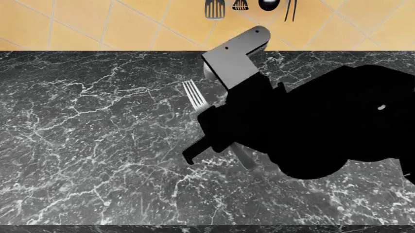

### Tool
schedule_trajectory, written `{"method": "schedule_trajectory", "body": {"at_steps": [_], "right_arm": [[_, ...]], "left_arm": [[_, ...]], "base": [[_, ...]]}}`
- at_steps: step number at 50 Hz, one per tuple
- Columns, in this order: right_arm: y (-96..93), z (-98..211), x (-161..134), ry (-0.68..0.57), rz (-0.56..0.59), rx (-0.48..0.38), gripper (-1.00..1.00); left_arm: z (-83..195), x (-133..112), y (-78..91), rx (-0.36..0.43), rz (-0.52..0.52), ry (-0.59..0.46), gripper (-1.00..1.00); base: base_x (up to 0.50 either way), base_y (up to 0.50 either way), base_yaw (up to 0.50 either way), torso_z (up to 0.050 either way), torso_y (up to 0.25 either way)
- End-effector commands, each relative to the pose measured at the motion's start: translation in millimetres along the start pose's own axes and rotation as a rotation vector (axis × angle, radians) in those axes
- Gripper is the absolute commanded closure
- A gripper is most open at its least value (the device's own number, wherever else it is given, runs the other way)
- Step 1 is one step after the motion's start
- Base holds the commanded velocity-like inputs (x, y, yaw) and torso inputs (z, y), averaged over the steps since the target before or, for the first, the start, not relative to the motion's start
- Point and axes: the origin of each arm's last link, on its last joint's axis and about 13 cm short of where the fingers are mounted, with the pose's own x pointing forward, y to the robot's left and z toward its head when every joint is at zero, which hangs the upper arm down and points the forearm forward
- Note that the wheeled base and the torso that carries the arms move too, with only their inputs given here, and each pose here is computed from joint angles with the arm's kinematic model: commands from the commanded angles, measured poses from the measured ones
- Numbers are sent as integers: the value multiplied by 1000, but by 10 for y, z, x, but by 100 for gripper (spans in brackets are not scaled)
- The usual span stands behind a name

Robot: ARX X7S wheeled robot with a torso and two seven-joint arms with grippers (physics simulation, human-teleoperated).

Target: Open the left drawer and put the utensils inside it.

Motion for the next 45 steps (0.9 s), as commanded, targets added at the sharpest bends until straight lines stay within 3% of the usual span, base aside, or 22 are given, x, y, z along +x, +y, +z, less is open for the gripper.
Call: {"method": "schedule_trajectory", "body": {"at_steps": [1,13,24,34,45], "right_arm": [[-250,-160,-337,35,-157,-58,100],[-405,-195,-668,37,-263,-114,100],[-576,-232,-818,66,-301,-227,100],[-721,-198,-792,99,-232,-377,100],[-681,-198,-713,113,-120,-498,100]], "left_arm": [[5,-5,6,-1,3,-2,-100],[-3,-5,-3,2,0,0,-100],[-13,-2,-19,0,-1,4,-100],[-11,1,-14,2,-1,4,-100],[-14,3,-17,3,-2,5,-100]], "base": [[0,0,0,0,0],[0,0,0,0,0],[0,0,0,0,0],[0,0,0,0,0],[0,0,0,0,0]]}}
